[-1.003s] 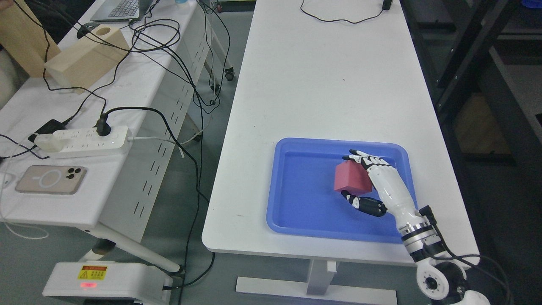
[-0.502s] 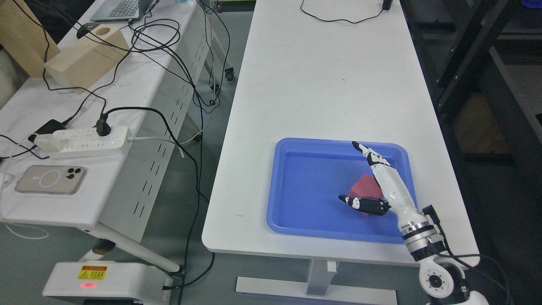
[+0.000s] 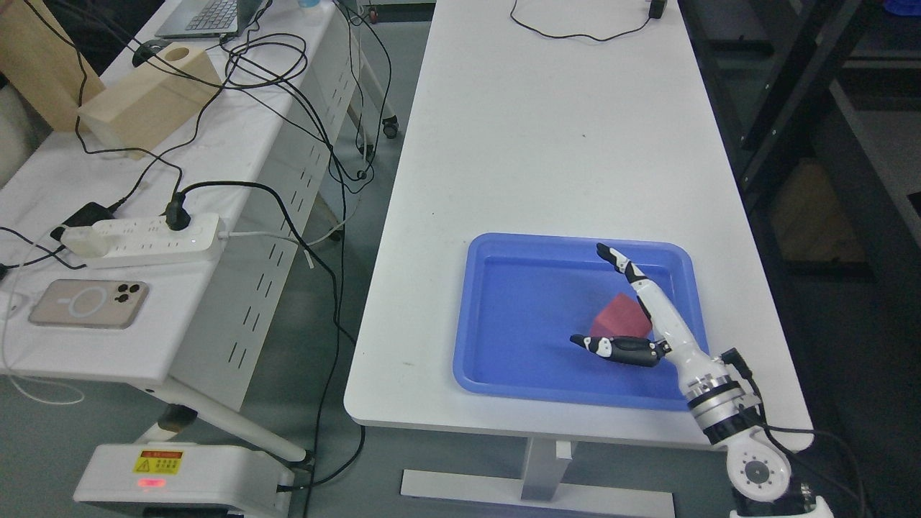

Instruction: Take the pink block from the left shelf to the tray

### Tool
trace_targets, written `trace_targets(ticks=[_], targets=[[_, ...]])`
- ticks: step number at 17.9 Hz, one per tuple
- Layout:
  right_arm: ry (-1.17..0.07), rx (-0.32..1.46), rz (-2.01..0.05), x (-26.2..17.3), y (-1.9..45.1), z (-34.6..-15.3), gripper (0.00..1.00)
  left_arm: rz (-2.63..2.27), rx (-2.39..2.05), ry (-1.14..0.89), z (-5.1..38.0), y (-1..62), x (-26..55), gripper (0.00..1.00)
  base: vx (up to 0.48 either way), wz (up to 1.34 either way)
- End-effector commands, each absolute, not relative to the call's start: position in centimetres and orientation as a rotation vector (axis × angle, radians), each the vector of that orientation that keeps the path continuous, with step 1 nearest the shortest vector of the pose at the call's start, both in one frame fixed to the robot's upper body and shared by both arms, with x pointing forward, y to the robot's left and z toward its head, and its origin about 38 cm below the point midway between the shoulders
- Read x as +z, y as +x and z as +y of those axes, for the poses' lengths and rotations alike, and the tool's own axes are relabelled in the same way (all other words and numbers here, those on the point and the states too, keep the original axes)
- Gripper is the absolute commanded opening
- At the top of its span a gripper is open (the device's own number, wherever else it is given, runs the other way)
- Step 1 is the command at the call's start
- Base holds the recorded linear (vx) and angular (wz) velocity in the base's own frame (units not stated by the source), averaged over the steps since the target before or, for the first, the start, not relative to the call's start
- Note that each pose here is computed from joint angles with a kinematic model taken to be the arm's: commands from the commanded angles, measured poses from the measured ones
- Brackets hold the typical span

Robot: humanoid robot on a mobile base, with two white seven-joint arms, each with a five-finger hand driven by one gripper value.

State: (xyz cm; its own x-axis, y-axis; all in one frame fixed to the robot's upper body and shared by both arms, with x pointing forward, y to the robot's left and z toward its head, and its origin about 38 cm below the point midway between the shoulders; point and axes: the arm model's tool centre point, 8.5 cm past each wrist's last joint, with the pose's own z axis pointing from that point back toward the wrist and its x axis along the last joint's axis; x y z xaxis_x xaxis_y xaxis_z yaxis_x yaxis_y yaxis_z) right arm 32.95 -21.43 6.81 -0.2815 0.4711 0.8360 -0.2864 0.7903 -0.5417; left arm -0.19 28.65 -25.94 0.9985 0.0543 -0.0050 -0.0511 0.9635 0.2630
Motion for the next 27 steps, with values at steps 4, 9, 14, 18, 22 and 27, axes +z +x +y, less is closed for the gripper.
trace_targets(ticks=[4,9,14,18,22,27], targets=[[0.124,0.31,-1.833,8.4,33.0,-24.4,1.0,-0.035,0.056,0.281,29.7,2.3,-25.8,1.0,-0.061,0.0],[0.146,0.286,-1.84,8.5,33.0,-24.7,1.0,-0.035,0.056,0.281,29.7,2.3,-25.8,1.0,-0.145,0.0],[0.215,0.344,-1.737,7.5,33.0,-24.4,1.0,-0.035,0.056,0.281,29.7,2.3,-25.8,1.0,-0.188,0.06],[0.195,0.315,-1.699,7.1,33.0,-25.3,1.0,-0.035,0.056,0.281,29.7,2.3,-25.8,1.0,-0.162,0.09],[0.16,0.318,-1.669,6.2,33.0,-25.7,1.0,-0.035,0.056,0.281,29.7,2.3,-25.8,1.0,-0.14,-0.11],[0.089,0.363,-1.623,4.9,33.0,-25.8,1.0,-0.035,0.056,0.281,29.7,2.3,-25.8,1.0,-0.143,-0.31]])
